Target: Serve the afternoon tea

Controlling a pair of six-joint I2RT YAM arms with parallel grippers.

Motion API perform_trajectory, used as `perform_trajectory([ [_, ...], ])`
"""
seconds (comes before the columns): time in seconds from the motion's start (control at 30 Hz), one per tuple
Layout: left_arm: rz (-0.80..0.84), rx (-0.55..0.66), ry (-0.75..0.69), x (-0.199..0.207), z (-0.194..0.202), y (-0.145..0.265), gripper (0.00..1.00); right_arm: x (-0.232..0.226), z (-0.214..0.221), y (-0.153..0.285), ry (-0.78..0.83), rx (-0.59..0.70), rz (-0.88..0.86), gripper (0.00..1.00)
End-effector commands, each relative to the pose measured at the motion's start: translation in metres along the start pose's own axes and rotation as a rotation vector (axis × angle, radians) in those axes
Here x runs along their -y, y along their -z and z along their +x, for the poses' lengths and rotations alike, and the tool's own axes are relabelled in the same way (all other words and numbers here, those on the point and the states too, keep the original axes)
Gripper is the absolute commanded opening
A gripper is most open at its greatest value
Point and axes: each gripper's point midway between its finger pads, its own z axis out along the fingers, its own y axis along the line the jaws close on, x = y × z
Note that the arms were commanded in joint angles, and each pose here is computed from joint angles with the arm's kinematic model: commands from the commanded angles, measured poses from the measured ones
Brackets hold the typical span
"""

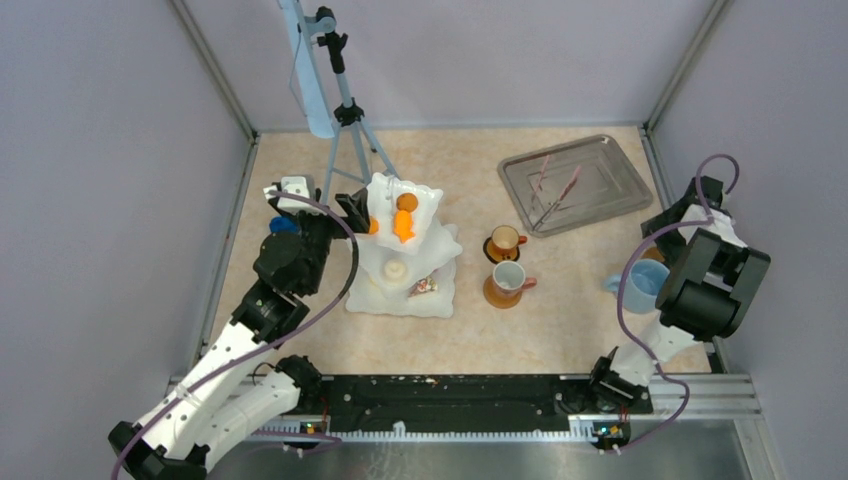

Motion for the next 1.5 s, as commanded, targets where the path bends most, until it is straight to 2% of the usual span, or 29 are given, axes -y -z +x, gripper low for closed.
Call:
perform_trajectory([
  [0.0, 0.021, 0.054, 0.030, 0.007, -0.022, -0.002, 0.99, -0.021, -0.010, -0.008, -0.029, 0.015, -0.090, 0.71],
  [0.4, 0.023, 0.046, 0.029, 0.008, -0.019, -0.004, 0.99, 0.007, 0.001, -0.035, -0.017, 0.006, -0.018, 0.72],
  [0.57, 0.018, 0.044, 0.027, 0.007, -0.018, -0.004, 0.99, -0.005, 0.023, -0.037, 0.008, -0.053, -0.080, 0.69],
  [0.77, 0.021, 0.045, 0.027, 0.007, -0.019, -0.004, 0.99, -0.030, 0.047, -0.017, 0.137, -0.072, -0.146, 0.68],
  [1.03, 0.021, 0.055, 0.033, 0.007, -0.023, -0.002, 0.99, -0.047, 0.110, -0.004, 0.282, -0.183, -0.199, 0.65],
  [1.2, 0.029, 0.053, 0.036, 0.008, -0.022, -0.002, 0.99, -0.050, 0.143, 0.021, 0.392, -0.200, -0.248, 0.65],
  [1.47, 0.045, 0.051, 0.039, 0.011, -0.023, -0.002, 0.99, -0.031, 0.205, 0.059, 0.520, -0.296, -0.295, 0.63],
])
